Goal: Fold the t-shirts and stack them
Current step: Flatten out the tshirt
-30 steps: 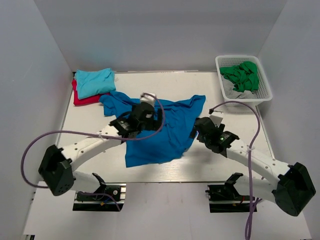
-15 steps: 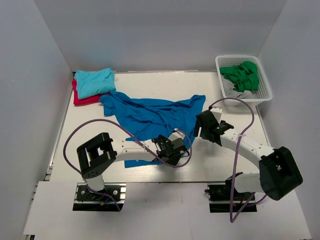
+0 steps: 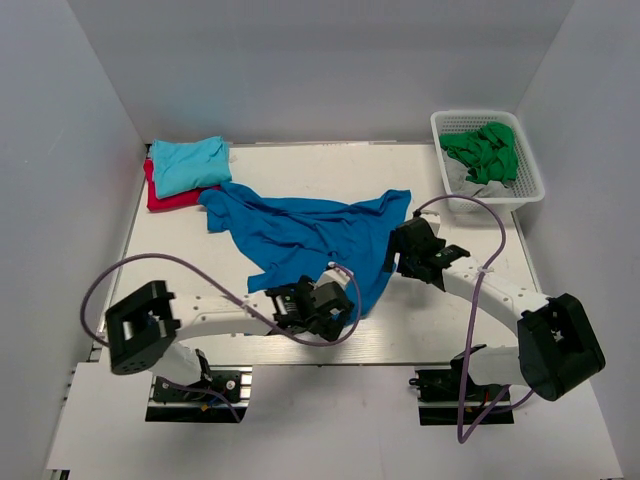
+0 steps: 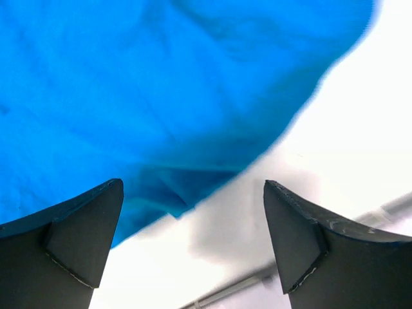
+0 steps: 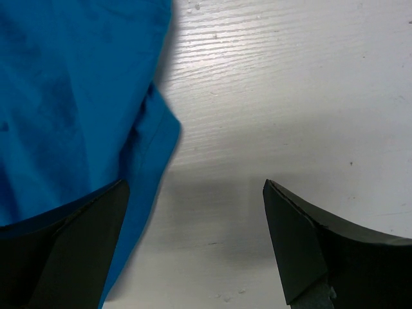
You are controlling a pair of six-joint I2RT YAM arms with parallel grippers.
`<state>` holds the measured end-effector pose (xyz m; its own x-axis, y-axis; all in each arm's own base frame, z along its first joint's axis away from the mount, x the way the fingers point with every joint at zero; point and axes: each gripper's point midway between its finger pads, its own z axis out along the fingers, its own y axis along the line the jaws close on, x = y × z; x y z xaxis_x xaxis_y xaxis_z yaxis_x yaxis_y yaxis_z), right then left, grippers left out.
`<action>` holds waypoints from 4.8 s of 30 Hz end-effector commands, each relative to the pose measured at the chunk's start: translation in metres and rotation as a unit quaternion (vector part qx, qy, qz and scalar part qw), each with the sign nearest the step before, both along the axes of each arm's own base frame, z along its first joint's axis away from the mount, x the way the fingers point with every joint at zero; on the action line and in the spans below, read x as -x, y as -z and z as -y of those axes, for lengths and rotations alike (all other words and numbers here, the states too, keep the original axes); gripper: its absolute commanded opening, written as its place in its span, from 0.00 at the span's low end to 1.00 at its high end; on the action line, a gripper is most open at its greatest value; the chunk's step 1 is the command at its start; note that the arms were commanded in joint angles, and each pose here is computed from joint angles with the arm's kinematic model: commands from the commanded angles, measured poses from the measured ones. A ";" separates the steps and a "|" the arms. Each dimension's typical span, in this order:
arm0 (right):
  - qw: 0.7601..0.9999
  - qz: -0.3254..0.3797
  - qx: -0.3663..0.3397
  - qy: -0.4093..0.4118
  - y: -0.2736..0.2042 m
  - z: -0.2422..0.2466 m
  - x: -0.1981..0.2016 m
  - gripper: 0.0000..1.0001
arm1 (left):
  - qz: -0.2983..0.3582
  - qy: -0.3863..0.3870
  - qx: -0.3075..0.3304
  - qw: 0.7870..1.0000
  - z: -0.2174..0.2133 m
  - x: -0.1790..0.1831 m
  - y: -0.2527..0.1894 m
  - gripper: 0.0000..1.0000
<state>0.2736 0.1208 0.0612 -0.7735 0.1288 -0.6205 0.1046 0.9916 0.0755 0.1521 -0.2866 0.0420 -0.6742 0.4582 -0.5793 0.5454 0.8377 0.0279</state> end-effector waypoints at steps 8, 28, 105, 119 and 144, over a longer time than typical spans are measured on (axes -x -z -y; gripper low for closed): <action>0.999 0.014 -0.027 -0.021 -0.006 -0.009 -0.002 0.90 | 0.002 0.091 0.059 0.994 0.019 0.014 -0.015 1.00; 0.997 -0.018 -0.025 -0.078 0.020 -0.021 -0.014 0.90 | -0.013 0.008 -0.080 0.997 -0.025 0.006 0.059 0.49; 0.808 0.570 -0.099 -0.113 -0.533 0.024 0.030 0.00 | 0.336 -0.020 0.472 0.815 -0.088 -0.006 -0.545 0.00; 0.900 0.433 0.030 0.033 -0.337 -0.009 -0.179 0.00 | 0.461 -0.333 0.127 0.813 -0.086 -0.195 -0.368 0.00; 0.931 0.357 0.048 -0.057 -0.190 -0.072 -0.359 0.90 | 0.315 -0.370 0.088 0.870 -0.143 -0.476 -0.198 1.00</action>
